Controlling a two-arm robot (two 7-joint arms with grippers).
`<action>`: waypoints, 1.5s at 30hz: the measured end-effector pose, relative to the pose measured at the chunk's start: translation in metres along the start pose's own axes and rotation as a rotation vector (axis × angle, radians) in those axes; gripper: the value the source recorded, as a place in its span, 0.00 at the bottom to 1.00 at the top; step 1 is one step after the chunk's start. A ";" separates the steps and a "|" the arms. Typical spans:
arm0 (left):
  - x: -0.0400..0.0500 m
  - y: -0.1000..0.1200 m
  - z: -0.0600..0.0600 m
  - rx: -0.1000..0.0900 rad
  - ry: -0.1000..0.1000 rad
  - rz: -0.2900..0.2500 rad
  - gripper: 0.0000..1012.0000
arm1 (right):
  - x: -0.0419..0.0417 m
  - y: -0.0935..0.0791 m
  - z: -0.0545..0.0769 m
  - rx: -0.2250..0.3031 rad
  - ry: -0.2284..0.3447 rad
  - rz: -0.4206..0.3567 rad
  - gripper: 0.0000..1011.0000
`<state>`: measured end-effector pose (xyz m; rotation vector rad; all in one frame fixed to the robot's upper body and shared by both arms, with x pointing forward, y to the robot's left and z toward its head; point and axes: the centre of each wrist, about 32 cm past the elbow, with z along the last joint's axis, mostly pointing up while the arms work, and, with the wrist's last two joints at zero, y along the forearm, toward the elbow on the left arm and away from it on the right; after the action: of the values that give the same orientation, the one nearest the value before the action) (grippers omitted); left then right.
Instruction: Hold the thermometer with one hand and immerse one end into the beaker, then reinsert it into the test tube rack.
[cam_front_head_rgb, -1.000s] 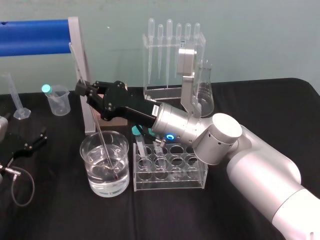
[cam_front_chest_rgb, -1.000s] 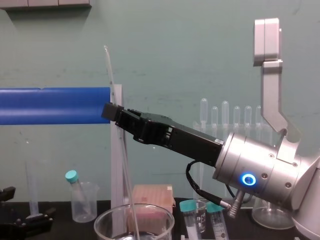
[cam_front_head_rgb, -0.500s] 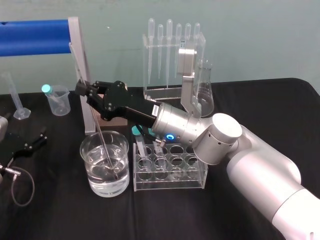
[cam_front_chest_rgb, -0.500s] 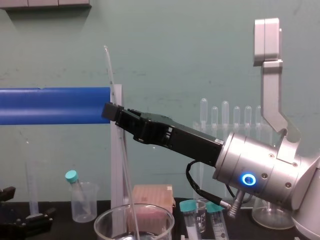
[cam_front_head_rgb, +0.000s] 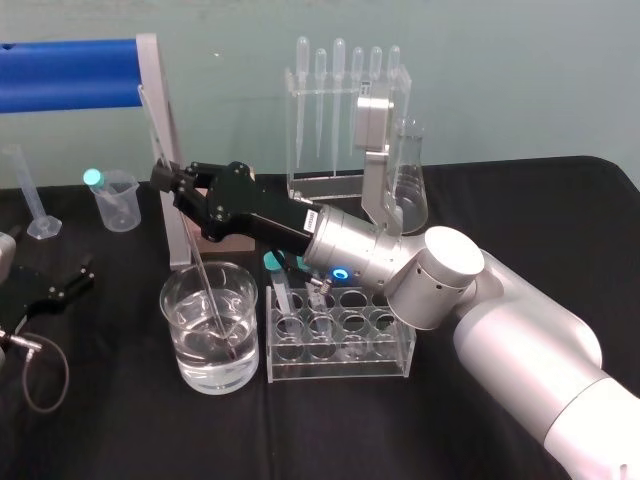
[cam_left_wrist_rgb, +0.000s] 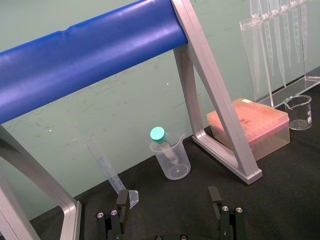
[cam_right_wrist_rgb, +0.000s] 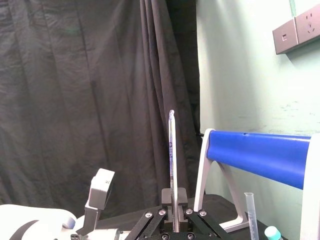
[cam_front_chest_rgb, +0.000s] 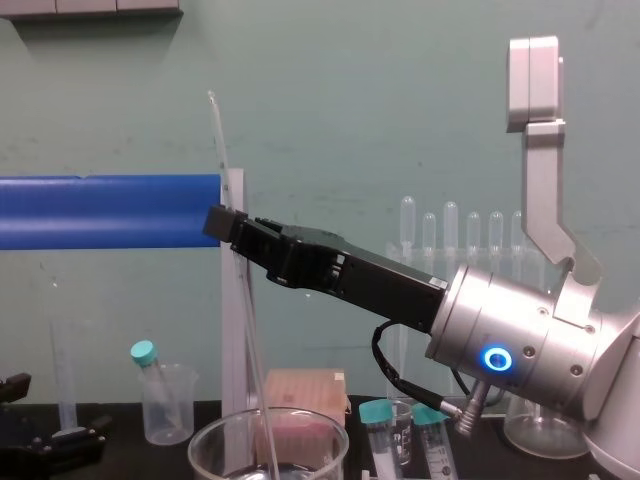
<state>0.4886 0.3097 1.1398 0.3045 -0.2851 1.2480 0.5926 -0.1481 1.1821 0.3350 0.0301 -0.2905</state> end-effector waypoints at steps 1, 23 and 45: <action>0.0000 0.000 0.000 0.000 0.000 0.000 1.00 | 0.0000 0.000 0.000 0.000 0.000 0.000 0.06; 0.0000 0.000 0.000 0.000 0.000 0.000 1.00 | 0.0000 0.000 0.000 0.000 0.000 0.000 0.06; 0.0000 0.000 0.000 0.000 0.000 0.000 1.00 | 0.0000 0.000 0.000 0.000 0.000 0.000 0.06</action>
<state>0.4886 0.3097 1.1398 0.3045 -0.2850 1.2480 0.5926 -0.1480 1.1821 0.3350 0.0301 -0.2904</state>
